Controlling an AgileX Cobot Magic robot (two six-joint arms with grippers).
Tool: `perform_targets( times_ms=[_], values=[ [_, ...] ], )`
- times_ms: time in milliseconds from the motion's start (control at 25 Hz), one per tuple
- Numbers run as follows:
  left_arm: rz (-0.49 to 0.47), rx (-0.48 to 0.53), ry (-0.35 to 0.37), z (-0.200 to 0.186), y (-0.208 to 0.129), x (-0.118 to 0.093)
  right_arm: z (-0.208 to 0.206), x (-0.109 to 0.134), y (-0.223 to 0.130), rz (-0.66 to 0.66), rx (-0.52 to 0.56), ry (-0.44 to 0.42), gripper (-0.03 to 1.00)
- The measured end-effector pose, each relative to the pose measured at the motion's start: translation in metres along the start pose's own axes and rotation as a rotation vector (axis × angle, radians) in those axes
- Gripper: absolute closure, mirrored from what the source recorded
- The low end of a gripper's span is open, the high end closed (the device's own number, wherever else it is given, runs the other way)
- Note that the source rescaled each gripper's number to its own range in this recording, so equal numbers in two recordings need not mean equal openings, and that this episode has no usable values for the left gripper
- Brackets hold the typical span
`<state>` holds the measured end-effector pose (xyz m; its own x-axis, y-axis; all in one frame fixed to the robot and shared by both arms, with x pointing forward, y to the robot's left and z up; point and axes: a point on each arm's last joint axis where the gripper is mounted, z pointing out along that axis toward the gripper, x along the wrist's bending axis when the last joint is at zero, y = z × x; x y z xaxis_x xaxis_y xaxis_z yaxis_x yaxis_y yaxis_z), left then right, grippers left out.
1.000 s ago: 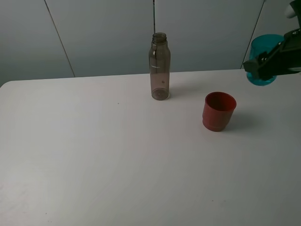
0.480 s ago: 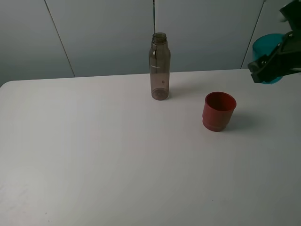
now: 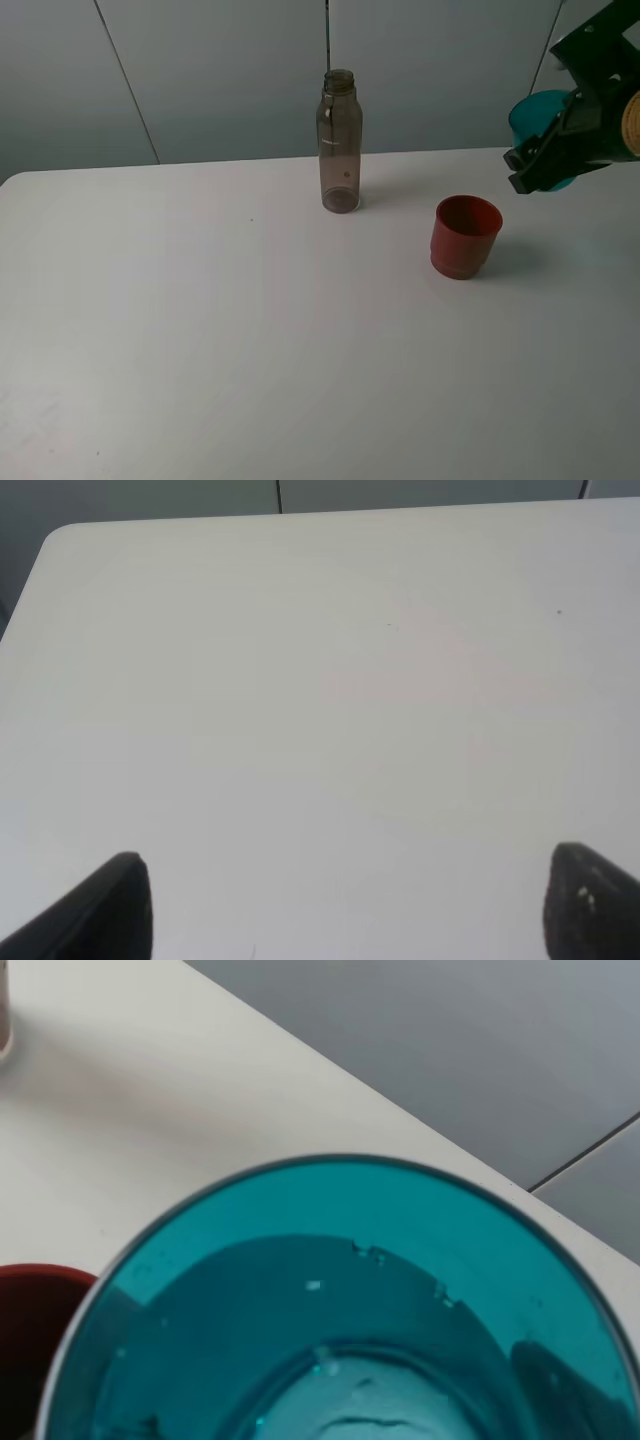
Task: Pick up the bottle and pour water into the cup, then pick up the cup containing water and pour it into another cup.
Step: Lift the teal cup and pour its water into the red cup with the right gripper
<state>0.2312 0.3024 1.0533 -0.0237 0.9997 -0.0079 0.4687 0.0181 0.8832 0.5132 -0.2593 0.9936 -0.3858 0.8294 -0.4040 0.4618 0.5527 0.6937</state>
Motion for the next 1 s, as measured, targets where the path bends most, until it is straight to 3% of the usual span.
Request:
perform_targets(
  times_ms=[520, 1000],
  values=[
    [0.000, 0.000, 0.000, 0.000, 0.000, 0.000, 0.013, 0.007, -0.006, -0.145, 0.074, -0.055, 0.87],
    [-0.002, 0.000, 0.000, 0.000, 0.000, 0.000, 0.022, 0.022, -0.005, -0.374, 0.129, -0.094, 0.87]
  ],
)
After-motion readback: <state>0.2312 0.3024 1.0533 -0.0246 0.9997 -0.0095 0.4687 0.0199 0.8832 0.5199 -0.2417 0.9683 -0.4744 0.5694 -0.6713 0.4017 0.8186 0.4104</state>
